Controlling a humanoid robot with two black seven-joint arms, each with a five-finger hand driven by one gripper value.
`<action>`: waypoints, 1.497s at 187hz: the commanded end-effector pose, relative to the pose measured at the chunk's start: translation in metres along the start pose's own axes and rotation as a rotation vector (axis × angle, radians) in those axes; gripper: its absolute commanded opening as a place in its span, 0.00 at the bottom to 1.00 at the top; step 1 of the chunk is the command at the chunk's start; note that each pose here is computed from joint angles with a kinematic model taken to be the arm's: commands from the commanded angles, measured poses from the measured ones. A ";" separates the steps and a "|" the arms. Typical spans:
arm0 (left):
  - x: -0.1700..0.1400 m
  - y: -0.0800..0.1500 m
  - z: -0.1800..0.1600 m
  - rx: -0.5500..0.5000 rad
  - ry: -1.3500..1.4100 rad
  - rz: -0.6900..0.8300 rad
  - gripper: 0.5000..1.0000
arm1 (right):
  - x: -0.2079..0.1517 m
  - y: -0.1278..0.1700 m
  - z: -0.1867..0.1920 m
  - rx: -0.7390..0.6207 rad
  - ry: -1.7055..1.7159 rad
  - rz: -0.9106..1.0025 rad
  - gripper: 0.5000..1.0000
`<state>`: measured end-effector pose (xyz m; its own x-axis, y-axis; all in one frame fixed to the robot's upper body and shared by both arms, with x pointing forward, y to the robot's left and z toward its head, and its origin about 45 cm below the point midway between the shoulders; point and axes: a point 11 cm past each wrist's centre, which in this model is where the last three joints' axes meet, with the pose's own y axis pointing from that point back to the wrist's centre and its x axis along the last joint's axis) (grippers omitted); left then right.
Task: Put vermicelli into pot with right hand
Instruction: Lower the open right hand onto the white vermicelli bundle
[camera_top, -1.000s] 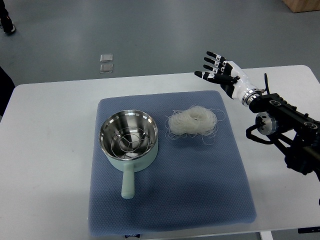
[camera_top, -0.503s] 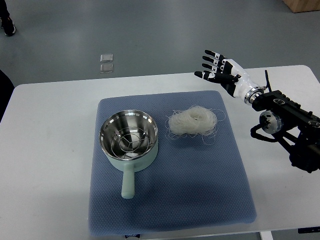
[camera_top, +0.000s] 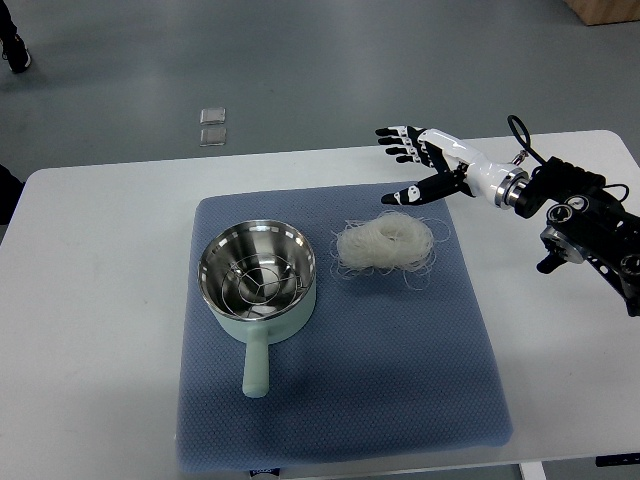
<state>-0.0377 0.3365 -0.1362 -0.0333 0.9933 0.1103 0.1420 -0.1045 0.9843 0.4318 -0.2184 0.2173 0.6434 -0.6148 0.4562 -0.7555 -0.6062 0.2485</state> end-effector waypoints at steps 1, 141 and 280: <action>0.000 0.000 0.000 0.000 0.000 0.000 1.00 | -0.006 -0.002 -0.010 -0.017 0.159 -0.081 0.85; -0.001 0.000 0.000 0.000 0.000 -0.002 1.00 | -0.044 -0.026 -0.012 -0.175 0.549 -0.376 0.85; 0.000 0.000 0.000 -0.001 0.001 0.000 1.00 | -0.059 -0.041 0.012 -0.254 0.674 -0.341 0.24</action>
<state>-0.0375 0.3365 -0.1362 -0.0347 0.9933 0.1102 0.1408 -0.1043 0.9845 0.4252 -0.1650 0.1694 0.6999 0.0627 0.7115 -0.5842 -0.5228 0.6208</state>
